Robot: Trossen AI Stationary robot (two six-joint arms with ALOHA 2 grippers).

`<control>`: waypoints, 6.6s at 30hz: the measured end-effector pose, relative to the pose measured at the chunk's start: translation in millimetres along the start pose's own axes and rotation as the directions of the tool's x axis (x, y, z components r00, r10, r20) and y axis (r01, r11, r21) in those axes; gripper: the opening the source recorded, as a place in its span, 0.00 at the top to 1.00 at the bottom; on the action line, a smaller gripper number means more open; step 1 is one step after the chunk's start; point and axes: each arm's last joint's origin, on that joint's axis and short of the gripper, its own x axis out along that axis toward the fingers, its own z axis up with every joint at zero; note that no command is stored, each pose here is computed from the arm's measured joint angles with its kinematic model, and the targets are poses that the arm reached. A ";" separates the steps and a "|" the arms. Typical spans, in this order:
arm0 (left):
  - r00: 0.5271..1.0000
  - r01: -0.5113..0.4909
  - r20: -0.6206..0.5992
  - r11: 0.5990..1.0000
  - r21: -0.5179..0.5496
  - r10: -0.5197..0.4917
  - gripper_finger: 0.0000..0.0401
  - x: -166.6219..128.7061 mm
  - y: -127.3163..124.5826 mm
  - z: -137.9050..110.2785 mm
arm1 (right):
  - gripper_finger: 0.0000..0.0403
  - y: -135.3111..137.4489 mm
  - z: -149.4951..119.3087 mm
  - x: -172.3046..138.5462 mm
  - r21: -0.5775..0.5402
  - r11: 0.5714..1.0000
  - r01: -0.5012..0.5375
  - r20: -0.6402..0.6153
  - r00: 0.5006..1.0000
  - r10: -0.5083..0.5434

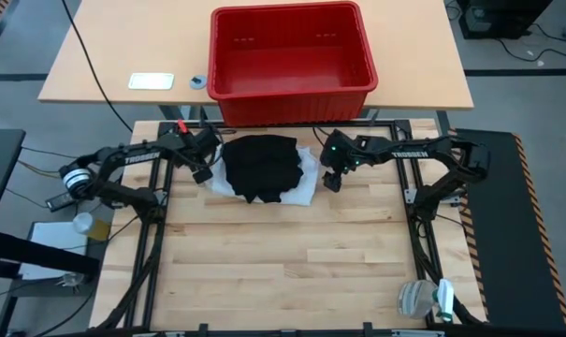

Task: Fold laundry
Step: Put the stacked folded clothes into the red bin, then return to Home Position

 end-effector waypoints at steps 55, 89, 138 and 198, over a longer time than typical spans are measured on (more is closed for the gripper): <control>0.523 0.480 0.692 0.843 0.242 -0.497 0.65 -26.2 -48.4 87.1 | 0.55 26.3 66.6 44.6 -0.181 0.975 -0.126 0.498 0.844 0.201; 0.320 0.382 0.905 0.912 0.148 -0.280 0.65 -145.1 76.0 145.7 | 0.56 -30.8 160.5 -110.4 -0.149 0.989 0.000 0.740 0.663 0.111; 0.553 0.358 0.833 0.907 -0.222 -0.015 0.65 39.6 201.6 284.5 | 0.58 -270.2 192.8 -57.4 0.188 0.974 0.124 0.628 0.748 -0.216; 0.615 0.337 0.788 0.915 -0.221 -0.036 0.50 -186.3 182.3 189.2 | 0.14 -179.2 168.9 -267.0 0.146 0.989 0.013 0.600 0.794 -0.099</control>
